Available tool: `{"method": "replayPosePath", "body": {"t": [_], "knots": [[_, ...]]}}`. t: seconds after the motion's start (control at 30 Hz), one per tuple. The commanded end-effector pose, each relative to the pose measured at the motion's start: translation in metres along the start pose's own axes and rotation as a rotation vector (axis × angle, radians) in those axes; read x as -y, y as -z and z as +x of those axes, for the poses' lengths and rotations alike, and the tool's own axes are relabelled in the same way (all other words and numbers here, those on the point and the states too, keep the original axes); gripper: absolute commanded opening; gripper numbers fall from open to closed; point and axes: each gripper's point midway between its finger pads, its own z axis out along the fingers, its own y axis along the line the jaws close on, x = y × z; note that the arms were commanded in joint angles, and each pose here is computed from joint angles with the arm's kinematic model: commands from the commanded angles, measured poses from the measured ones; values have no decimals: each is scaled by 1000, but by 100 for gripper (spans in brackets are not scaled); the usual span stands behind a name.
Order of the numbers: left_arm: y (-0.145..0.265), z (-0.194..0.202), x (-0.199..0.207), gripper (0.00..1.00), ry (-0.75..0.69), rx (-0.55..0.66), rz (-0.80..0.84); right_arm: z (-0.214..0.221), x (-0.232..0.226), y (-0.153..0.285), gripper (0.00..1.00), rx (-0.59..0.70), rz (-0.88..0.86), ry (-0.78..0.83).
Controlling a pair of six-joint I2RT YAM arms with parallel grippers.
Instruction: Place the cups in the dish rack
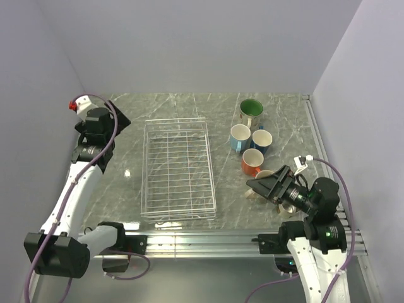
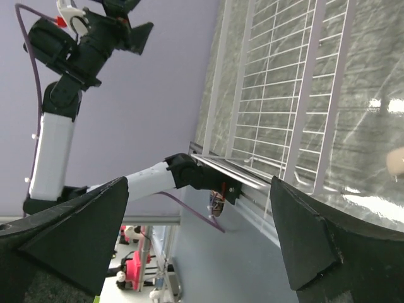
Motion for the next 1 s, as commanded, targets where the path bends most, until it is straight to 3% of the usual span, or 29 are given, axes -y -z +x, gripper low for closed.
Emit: {"method": "replayPosePath", "body": {"t": [0.0,0.13,0.23,0.27,0.4,0.53,0.73,0.97], "knots": [[21,-6,-9,99,75,-24,-55,-13,-28,-1,100,8,-76,69],[43,-5,-10,99,74,-67,-26,-32,-39,1,98,62,-20,139],[65,2,10,99,66,-138,130,-36,-25,-2,94,60,54,119],[70,4,13,99,82,-152,151,-38,-16,-5,89,54,104,98],[89,21,41,99,101,-274,322,-49,51,18,84,97,543,38],[104,24,56,98,109,-342,410,-58,63,39,82,135,730,14],[114,34,62,95,110,-378,436,-55,86,32,79,91,846,3],[118,50,67,91,76,-425,459,-59,92,-9,79,13,866,94]]}}
